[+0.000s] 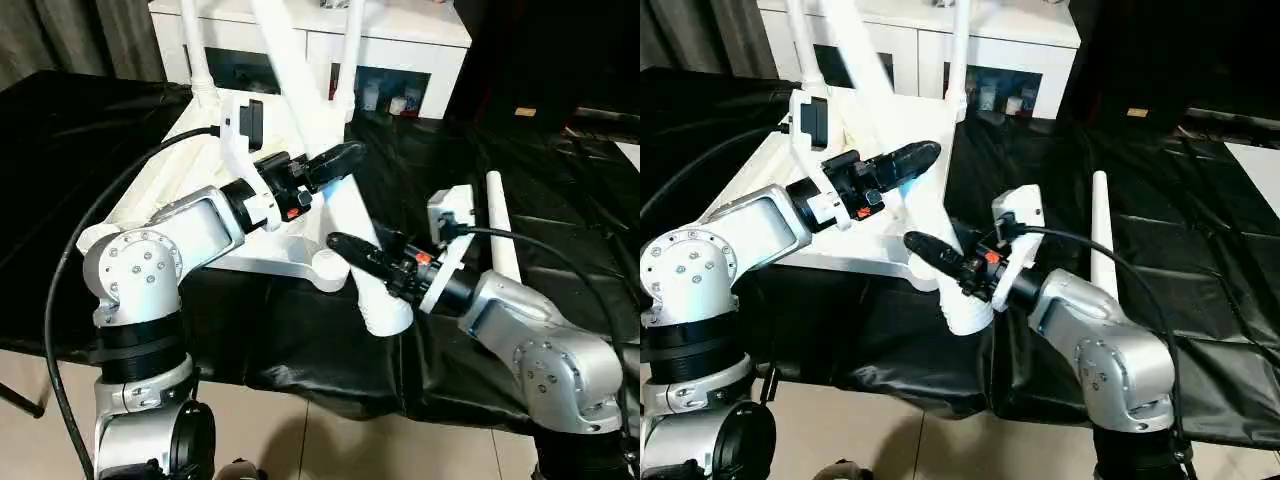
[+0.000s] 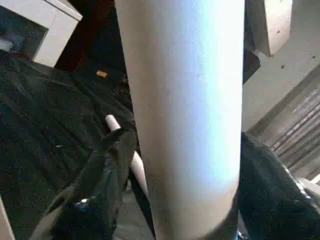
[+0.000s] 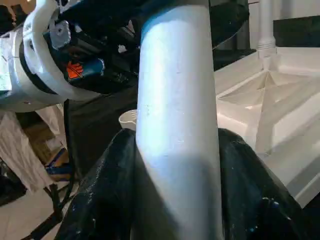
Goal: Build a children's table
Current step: Pick table leg
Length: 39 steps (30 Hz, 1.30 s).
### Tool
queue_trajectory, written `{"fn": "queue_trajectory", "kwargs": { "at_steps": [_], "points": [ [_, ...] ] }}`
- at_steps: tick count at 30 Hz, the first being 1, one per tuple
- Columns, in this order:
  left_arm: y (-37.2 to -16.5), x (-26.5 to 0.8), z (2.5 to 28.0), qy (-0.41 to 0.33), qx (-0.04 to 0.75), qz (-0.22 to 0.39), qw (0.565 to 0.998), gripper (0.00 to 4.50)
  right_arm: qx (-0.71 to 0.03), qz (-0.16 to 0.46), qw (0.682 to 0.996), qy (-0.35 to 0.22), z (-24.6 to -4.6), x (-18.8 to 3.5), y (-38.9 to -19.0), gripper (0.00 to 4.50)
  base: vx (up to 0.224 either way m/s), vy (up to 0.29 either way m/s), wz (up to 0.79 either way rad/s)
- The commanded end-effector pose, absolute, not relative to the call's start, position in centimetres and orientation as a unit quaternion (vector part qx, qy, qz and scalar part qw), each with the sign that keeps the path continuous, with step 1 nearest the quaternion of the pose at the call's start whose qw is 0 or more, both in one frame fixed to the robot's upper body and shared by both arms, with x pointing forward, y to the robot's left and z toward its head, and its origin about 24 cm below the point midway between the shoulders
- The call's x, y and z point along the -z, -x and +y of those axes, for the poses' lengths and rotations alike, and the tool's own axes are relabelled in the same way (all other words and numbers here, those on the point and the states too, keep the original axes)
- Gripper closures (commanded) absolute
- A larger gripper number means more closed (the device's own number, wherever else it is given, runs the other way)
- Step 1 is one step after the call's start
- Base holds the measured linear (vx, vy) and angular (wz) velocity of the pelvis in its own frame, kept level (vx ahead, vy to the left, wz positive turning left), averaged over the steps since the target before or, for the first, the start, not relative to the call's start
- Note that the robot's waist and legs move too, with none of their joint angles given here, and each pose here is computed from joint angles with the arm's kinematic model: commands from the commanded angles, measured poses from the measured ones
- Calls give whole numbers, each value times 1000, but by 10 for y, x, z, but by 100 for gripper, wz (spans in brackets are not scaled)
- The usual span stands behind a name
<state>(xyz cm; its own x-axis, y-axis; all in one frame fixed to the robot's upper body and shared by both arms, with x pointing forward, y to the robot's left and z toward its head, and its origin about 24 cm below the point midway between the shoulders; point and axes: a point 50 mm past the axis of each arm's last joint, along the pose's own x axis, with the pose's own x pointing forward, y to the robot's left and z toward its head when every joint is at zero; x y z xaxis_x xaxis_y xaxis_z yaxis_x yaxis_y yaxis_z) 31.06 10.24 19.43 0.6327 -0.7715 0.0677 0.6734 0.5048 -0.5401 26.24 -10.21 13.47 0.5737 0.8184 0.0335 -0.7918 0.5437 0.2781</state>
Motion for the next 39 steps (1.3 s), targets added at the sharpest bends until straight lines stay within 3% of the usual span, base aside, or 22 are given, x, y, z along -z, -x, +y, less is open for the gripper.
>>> {"fn": "queue_trajectory", "kwargs": {
  "at_steps": [1, 10, 16, 23, 24, 25, 28, 32, 38, 39],
  "points": [
    [-311, -204, 99, 246, 419, 83, 870, 160, -447, 32, 886, -120, -104, -139, -265, 269, 0, 0, 0],
    [-312, -207, 102, 260, 416, 77, 868, 242, -436, 25, 892, -113, -105, -140, -269, 269, 0, 0, 0],
    [-310, -206, 100, 261, 424, 76, 864, 259, -438, 26, 891, -113, -104, -139, -268, 269, 0, 0, 0],
    [-300, -202, 98, 239, 486, 67, 838, 262, -438, 28, 891, -116, -103, -136, -269, 269, 0, 0, 0],
    [-300, -202, 98, 239, 487, 66, 837, 263, -438, 28, 891, -116, -103, -136, -269, 213, 0, 0, 0],
    [-299, -202, 100, 227, 501, 58, 833, 264, -442, 28, 888, -121, -103, -137, -269, 199, 0, 0, 0],
    [-290, -204, 110, 181, 569, 32, 802, 266, -465, 27, 876, -128, -105, -140, -267, 180, 0, 0, 0],
    [-288, -204, 115, 148, 596, 30, 789, 269, -480, 28, 868, -126, -108, -141, -266, 153, 0, 0, 0],
    [-297, -201, 125, 68, 631, 49, 771, 270, -527, 64, 844, -76, -116, -138, -263, 106, 0, 0, 0],
    [-299, -201, 126, 55, 633, 52, 771, 271, -535, 71, 840, -66, -117, -136, -262, 79, 0, 0, 0]
  ]
}}
